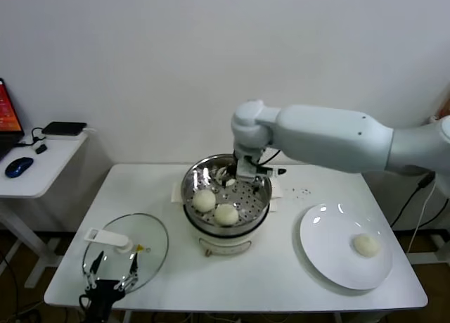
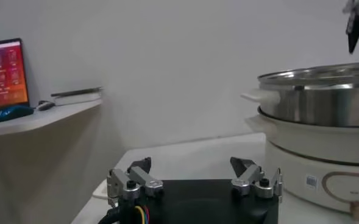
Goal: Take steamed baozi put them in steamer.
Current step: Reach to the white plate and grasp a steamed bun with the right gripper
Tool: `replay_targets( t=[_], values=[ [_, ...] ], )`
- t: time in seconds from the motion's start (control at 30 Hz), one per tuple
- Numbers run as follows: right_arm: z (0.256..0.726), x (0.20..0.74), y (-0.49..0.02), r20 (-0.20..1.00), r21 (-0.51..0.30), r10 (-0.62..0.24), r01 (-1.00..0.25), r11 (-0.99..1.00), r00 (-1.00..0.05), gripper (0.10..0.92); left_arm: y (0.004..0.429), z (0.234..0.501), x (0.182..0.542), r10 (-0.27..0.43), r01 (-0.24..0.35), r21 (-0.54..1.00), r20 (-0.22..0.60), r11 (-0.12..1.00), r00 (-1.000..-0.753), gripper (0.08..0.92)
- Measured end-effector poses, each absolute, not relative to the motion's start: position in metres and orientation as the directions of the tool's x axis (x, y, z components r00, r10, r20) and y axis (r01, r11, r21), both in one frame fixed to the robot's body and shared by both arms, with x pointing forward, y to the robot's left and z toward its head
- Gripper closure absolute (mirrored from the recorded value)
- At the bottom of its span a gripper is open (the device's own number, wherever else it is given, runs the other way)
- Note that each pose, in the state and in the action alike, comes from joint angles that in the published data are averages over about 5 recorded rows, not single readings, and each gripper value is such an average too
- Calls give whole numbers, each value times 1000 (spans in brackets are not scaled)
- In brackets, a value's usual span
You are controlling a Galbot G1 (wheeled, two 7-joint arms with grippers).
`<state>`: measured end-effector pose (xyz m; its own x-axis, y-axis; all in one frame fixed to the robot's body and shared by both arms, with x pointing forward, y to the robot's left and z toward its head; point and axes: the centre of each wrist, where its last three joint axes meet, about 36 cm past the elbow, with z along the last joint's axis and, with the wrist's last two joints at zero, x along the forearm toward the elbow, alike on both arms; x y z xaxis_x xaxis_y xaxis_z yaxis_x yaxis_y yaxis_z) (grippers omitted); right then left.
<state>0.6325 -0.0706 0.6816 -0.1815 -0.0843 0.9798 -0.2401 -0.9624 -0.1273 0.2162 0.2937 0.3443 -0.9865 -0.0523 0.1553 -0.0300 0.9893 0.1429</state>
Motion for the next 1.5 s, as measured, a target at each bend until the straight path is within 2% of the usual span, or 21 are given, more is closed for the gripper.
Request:
replay_targets(
  t=[0.2, 0.37, 0.6, 0.8, 1.0, 1.23, 1.5],
  values=[
    [707, 654, -132, 979, -183, -109, -500, -846, -174, 200, 292, 348, 218, -41, -20, 143, 148, 989, -988, 177],
    [706, 666, -203, 982, -187, -103, -712, -677, -159, 200, 290, 350, 222, -31, -11, 142, 137, 990, -990, 177],
    [688, 661, -304, 984, -178, -104, -892, -415, -147, 200, 286, 355, 227, -13, 4, 137, 120, 991, -993, 177],
    [654, 644, -379, 988, -145, -85, -960, -240, -129, 200, 285, 358, 229, -6, 9, 136, 112, 991, -994, 177],
    [607, 620, -428, 995, -98, -43, -983, -153, -92, 200, 285, 358, 227, -4, 11, 137, 113, 991, -994, 177],
    [555, 600, -457, 999, -53, -5, -993, -105, -53, 200, 283, 358, 225, -1, 14, 133, 115, 991, -993, 177],
    [513, 592, -473, 999, -44, 10, -997, -66, -45, 200, 285, 356, 223, -7, 9, 136, 121, 991, -993, 177]
  ],
)
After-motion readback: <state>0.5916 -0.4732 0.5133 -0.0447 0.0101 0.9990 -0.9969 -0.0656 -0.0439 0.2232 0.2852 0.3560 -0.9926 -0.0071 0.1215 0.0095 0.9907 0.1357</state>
